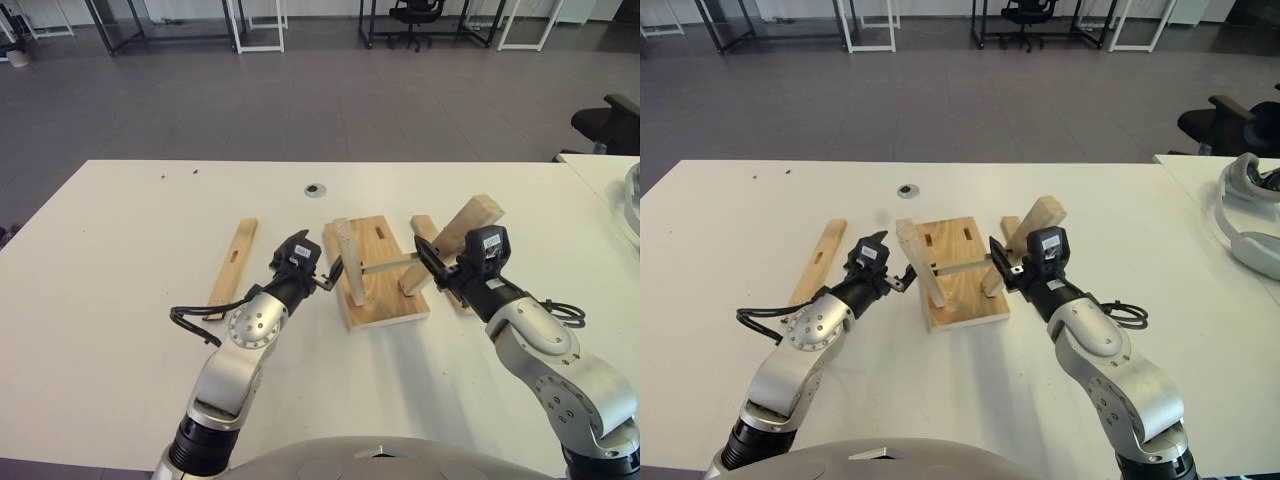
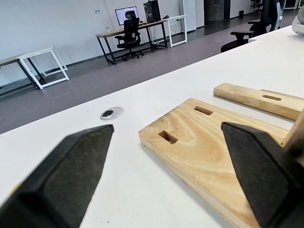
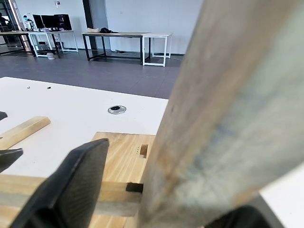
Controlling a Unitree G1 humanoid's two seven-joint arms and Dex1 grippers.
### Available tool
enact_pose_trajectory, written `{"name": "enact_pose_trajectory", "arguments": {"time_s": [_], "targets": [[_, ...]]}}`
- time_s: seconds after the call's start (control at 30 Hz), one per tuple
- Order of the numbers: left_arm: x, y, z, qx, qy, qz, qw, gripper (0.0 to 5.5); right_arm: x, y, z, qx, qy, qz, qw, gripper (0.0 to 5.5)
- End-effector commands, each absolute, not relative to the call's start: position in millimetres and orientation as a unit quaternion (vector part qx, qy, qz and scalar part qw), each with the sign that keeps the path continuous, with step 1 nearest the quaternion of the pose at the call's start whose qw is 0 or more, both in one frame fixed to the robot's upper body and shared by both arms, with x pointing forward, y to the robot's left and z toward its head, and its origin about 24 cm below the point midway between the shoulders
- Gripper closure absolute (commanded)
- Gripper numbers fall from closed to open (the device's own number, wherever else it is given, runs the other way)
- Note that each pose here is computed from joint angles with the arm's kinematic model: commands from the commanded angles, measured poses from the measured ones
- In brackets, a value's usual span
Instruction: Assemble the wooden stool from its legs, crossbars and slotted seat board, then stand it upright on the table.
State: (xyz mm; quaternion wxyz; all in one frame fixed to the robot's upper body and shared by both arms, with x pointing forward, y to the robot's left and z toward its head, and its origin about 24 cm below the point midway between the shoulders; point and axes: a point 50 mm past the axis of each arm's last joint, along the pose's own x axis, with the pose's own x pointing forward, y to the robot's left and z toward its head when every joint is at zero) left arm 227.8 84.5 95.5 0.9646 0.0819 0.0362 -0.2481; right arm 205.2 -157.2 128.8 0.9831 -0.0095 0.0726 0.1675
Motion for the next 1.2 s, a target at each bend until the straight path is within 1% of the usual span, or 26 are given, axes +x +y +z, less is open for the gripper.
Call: {"name": "enact_pose_trajectory", "arguments": {"time_s": [0.03,0.17,0.3,0.37,0.43,0.47,0.53,0.6,0.67,0.7,0.73,0.8,0.83,0.9,0.97,1.0,1.03,1.07,1.13,1.2], "targets": [[225,76,103,0.058,0.013,-0.285,0.957,1.3,200,-149,125,-0.008,0.086,0.249,0.965,2.67],[225,111,88,0.087,0.044,-0.247,0.964,1.3,192,-176,138,-0.03,0.053,0.288,0.956,2.67],[222,127,81,0.1,0.061,-0.238,0.964,1.3,183,-201,143,-0.052,0.054,0.309,0.948,2.67],[220,134,77,0.11,0.073,-0.237,0.962,1.3,174,-211,144,-0.06,0.078,0.348,0.932,2.67],[220,142,69,0.134,0.101,-0.244,0.955,1.3,162,-218,129,-0.075,0.147,0.401,0.901,2.67],[219,144,63,0.149,0.12,-0.251,0.949,1.3,162,-222,118,-0.1,0.178,0.412,0.888,2.67],[220,149,54,0.187,0.151,-0.26,0.935,1.3,176,-228,89,-0.167,0.213,0.401,0.875,2.67],[221,151,46,0.199,0.179,-0.273,0.924,1.3,198,-228,64,-0.218,0.219,0.374,0.875,2.67],[223,147,38,0.206,0.201,-0.298,0.91,1.3,214,-224,43,-0.25,0.229,0.365,0.867,2.67],[225,141,33,0.209,0.209,-0.319,0.9,1.3,219,-217,32,-0.253,0.236,0.377,0.859,2.67],[230,134,29,0.213,0.211,-0.34,0.891,1.3,222,-210,23,-0.25,0.244,0.395,0.85,2.67],[252,117,25,0.213,0.2,-0.371,0.881,1.3,212,-193,9,-0.228,0.276,0.474,0.805,2.67],[270,108,28,0.204,0.189,-0.38,0.882,1.3,204,-180,11,-0.207,0.277,0.526,0.777,2.67],[307,92,40,0.183,0.161,-0.403,0.882,1.3,202,-152,28,-0.164,0.239,0.591,0.753,2.67],[323,86,50,0.146,0.141,-0.456,0.867,1.3,196,-136,48,-0.131,0.209,0.639,0.728,2.67],[326,92,51,0.136,0.136,-0.48,0.856,1.3,191,-135,55,-0.123,0.21,0.657,0.713,2.67],[330,107,50,0.142,0.137,-0.485,0.852,1.3,188,-138,59,-0.129,0.216,0.664,0.704,2.67],[338,130,51,0.159,0.143,-0.468,0.858,1.3,192,-148,60,-0.146,0.223,0.652,0.71,2.67],[349,177,57,0.182,0.149,-0.416,0.879,1.3,205,-173,66,-0.175,0.23,0.606,0.741,2.67],[350,217,68,0.187,0.143,-0.37,0.899,1.3,220,-203,79,-0.185,0.229,0.554,0.779,2.67]]}}
